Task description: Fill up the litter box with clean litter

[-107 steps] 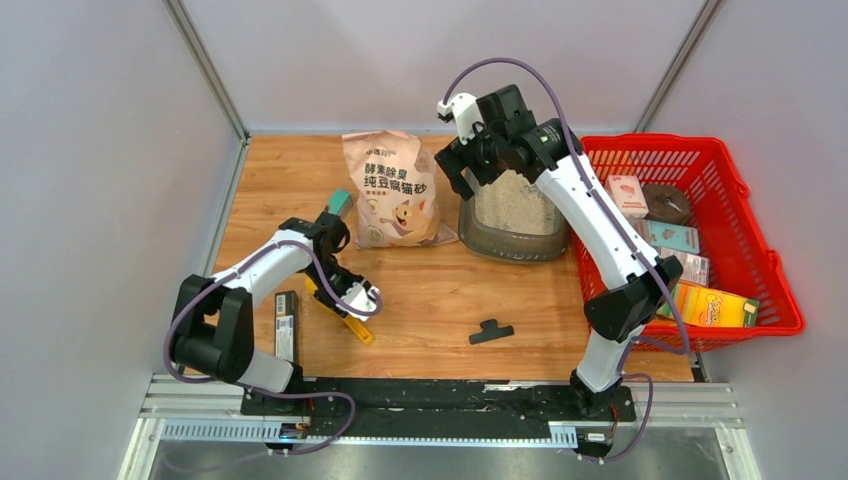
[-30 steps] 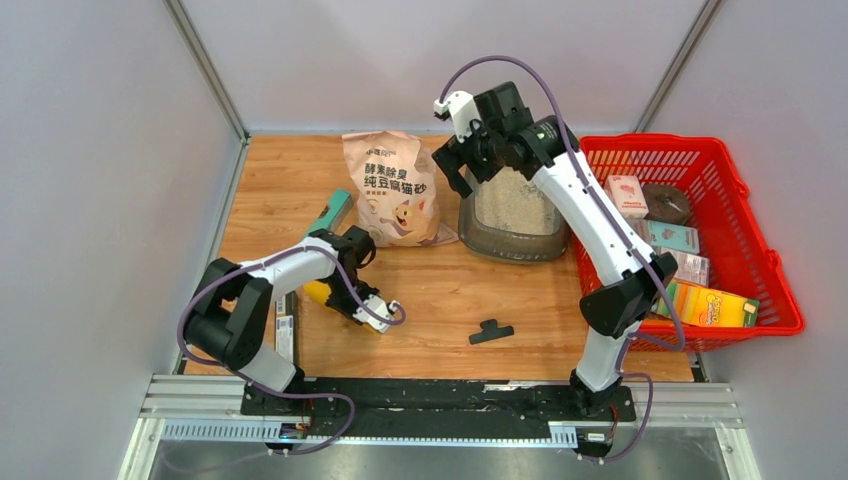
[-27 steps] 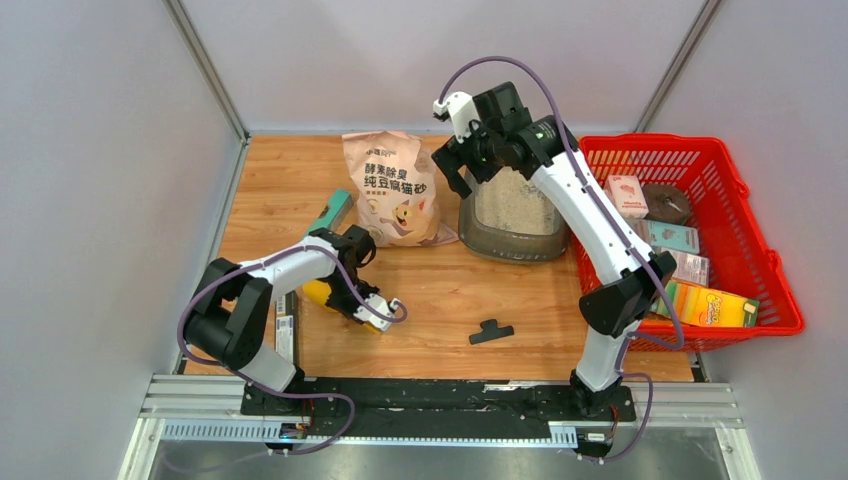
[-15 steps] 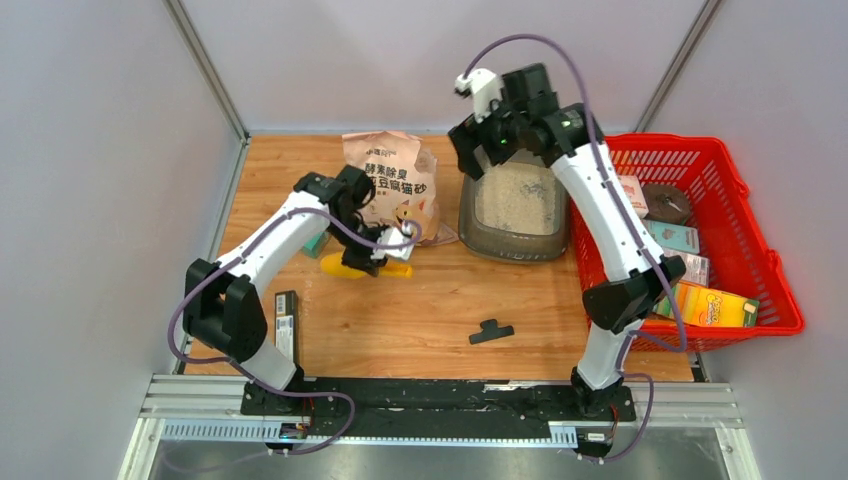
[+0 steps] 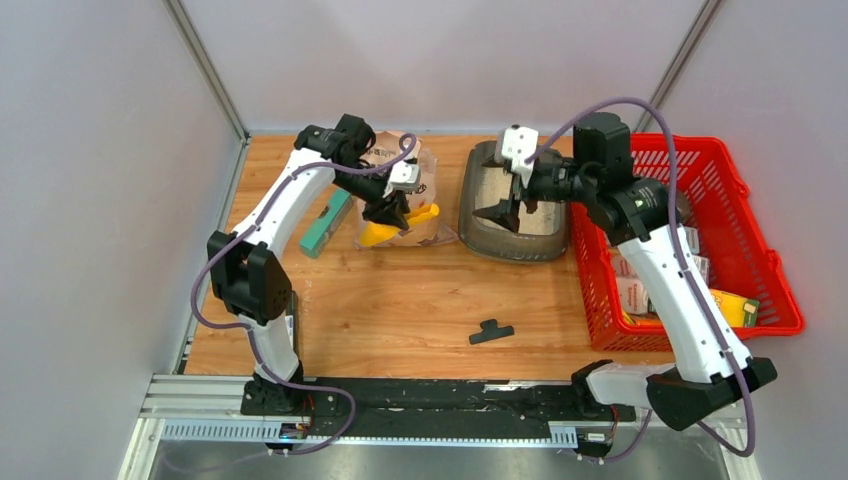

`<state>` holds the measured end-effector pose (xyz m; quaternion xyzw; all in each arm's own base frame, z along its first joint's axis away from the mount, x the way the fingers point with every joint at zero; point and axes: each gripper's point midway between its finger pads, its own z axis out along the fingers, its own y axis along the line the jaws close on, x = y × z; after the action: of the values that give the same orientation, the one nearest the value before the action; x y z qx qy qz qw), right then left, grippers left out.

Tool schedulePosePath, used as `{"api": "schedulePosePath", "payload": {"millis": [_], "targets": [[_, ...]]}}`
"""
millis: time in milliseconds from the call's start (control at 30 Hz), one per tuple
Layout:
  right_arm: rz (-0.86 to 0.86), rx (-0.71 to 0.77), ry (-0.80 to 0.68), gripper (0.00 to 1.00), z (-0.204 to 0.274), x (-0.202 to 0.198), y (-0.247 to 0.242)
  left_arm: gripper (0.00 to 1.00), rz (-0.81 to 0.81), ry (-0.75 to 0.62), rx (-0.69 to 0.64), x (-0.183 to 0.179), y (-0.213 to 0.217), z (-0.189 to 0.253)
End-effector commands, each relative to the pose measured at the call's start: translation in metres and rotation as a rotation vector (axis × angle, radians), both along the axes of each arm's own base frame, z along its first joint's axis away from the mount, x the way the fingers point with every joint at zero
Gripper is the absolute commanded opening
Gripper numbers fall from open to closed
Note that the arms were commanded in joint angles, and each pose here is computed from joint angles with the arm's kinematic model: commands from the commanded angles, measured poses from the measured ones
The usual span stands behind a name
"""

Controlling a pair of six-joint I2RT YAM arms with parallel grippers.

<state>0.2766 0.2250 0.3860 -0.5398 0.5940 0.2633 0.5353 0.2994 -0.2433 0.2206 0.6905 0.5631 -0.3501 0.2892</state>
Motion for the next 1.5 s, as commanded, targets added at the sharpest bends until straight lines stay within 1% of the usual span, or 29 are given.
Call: {"api": "schedulePosePath", "payload": {"millis": [0,33,100,133,167,300,367,400,567,733,833,933,967,1033,1067,1100,1167,1200,1233,1267,1300,1333,1367,1400,1433,1467], "targets": [[0.266,-0.142,-0.299,0.89,-0.01,-0.021,0.02,0.0,0.024,0.427,-0.001,-0.077,0.011,0.039],[0.3,-0.176,-0.338,0.88,-0.016,-0.024,0.028,0.0,0.04,0.454,0.007,-0.074,0.009,0.037],[0.376,-0.254,-0.467,0.87,-0.025,-0.025,0.039,0.0,0.054,0.471,-0.003,-0.071,0.006,0.042],[0.378,-0.302,-0.51,0.86,-0.031,-0.019,0.039,0.0,0.061,0.488,-0.003,-0.07,0.005,0.041],[0.418,-0.342,-0.577,0.85,-0.039,-0.015,0.043,0.0,0.06,0.493,-0.008,-0.071,0.004,0.042],[0.445,-0.41,-0.699,0.83,-0.049,-0.002,0.064,0.0,0.069,0.523,0.021,-0.074,0.003,0.038],[0.434,-0.424,-0.743,0.82,-0.048,0.005,0.072,0.0,0.091,0.559,0.056,-0.076,0.003,0.035],[0.447,-0.44,-0.752,0.82,-0.056,0.005,0.08,0.0,0.096,0.574,0.063,-0.078,0.003,0.034],[0.456,-0.499,-0.82,0.8,-0.071,0.012,0.094,0.0,0.099,0.573,0.077,-0.084,0.007,0.033],[0.499,-0.574,-0.875,0.71,-0.088,0.02,0.101,0.0,0.107,0.588,0.083,-0.084,0.007,0.033],[0.479,-0.633,-0.903,0.68,-0.101,0.032,0.098,0.0,0.112,0.59,0.087,-0.084,0.007,0.033],[0.427,-0.642,-0.978,0.64,-0.095,0.045,0.102,0.0,0.116,0.597,0.086,-0.084,0.007,0.034],[0.431,-0.658,-0.984,0.62,-0.104,0.047,0.102,0.0,0.116,0.598,0.087,-0.084,0.007,0.033],[0.387,-0.666,-1.022,0.57,-0.103,0.056,0.103,0.0,0.118,0.601,0.088,-0.084,0.006,0.033],[0.384,-0.673,-1.015,0.54,-0.109,0.058,0.103,0.0,0.12,0.603,0.089,-0.084,0.006,0.033],[0.367,-0.682,-1.011,0.47,-0.109,0.061,0.101,0.0,0.121,0.608,0.089,-0.083,0.006,0.033],[0.341,-0.68,-1.004,0.37,-0.108,0.065,0.101,0.0,0.121,0.613,0.088,-0.083,0.006,0.033],[0.319,-0.679,-0.995,0.26,-0.106,0.067,0.1,0.01,0.121,0.612,0.088,-0.083,0.006,0.033],[0.3,-0.671,-0.999,0.19,-0.102,0.068,0.1,0.06,0.12,0.61,0.089,-0.083,0.006,0.032],[0.285,-0.666,-0.986,0.13,-0.1,0.068,0.098,0.24,0.116,0.598,0.085,-0.082,0.006,0.034],[0.261,-0.657,-0.977,0.08,-0.095,0.069,0.095,0.32,0.109,0.575,0.078,-0.082,0.007,0.036],[0.266,-0.664,-0.953,0.06,-0.098,0.067,0.091,0.37,0.101,0.549,0.069,-0.082,0.007,0.039],[0.27,-0.665,-0.931,0.05,-0.1,0.065,0.089,0.65,0.099,0.504,0.045,-0.076,0.006,0.044],[0.281,-0.656,-0.902,0.03,-0.1,0.062,0.085,0.72,0.125,0.472,0.023,-0.076,0.007,0.055],[0.274,-0.646,-0.808,0.01,-0.101,0.056,0.078,0.76,0.15,0.43,0.003,-0.071,0.007,0.062],[0.26,-0.634,-0.767,0.0,-0.098,0.054,0.075,0.76,0.17,0.313,-0.056,-0.052,0.001,0.071]]}}
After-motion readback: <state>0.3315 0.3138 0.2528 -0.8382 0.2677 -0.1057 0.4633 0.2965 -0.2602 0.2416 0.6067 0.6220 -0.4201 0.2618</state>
